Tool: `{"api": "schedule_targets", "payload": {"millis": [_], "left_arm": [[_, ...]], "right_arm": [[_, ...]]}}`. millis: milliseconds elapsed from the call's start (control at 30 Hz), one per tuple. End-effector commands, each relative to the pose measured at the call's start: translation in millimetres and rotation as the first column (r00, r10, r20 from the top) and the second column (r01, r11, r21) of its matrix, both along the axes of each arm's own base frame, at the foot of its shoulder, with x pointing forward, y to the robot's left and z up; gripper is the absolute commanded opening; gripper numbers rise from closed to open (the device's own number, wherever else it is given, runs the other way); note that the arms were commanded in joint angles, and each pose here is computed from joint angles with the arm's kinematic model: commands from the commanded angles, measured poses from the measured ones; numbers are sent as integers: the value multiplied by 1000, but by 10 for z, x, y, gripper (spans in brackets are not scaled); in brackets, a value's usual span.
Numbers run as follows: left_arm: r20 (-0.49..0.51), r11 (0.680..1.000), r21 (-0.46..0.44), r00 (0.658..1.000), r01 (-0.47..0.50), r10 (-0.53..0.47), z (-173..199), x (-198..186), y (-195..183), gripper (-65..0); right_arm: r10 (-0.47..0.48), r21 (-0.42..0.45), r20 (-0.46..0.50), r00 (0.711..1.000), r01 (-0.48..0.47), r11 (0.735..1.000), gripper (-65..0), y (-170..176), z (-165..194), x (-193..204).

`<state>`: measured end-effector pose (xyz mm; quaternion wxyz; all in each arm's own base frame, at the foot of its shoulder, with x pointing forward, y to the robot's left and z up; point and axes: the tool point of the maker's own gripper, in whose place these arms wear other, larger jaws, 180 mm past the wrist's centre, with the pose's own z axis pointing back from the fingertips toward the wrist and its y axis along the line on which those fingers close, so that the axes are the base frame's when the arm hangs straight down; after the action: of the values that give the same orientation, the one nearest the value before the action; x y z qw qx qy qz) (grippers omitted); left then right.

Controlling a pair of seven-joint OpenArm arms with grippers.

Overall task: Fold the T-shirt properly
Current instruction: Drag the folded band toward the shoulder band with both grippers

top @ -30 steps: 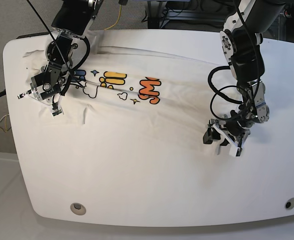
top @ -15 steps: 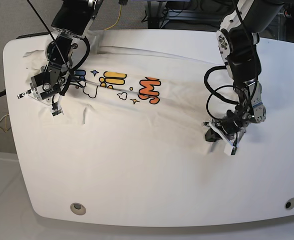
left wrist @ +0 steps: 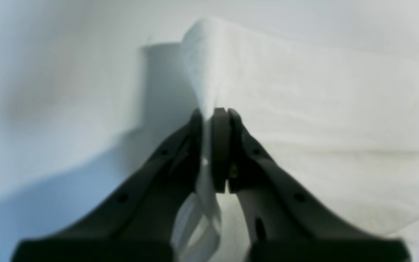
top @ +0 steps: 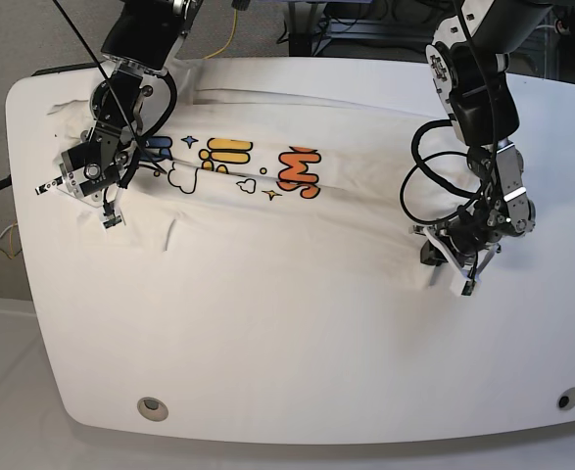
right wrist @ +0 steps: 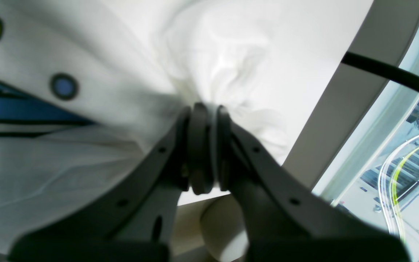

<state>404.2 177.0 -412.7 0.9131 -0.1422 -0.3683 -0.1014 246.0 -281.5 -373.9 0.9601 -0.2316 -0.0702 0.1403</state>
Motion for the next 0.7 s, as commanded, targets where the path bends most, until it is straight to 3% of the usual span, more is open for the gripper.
{"api": "schedule_targets", "payload": {"millis": [0,367,667], "left_arm": [[91,1000,26,996,-8,5,349,203,89,-623],[107,986,169,994,-10,-8,734,167,274,-623],[94,977,215,996,-11,-10,801,75,307,-623]], "right_arm": [[-6,-24,36,999,6,1000,-632,-61,130,98],[-5,-21,38,999,6,1000,-632,-53,130,105],[-5,-21,38,999,6,1000,-632,-53,130,105]]}}
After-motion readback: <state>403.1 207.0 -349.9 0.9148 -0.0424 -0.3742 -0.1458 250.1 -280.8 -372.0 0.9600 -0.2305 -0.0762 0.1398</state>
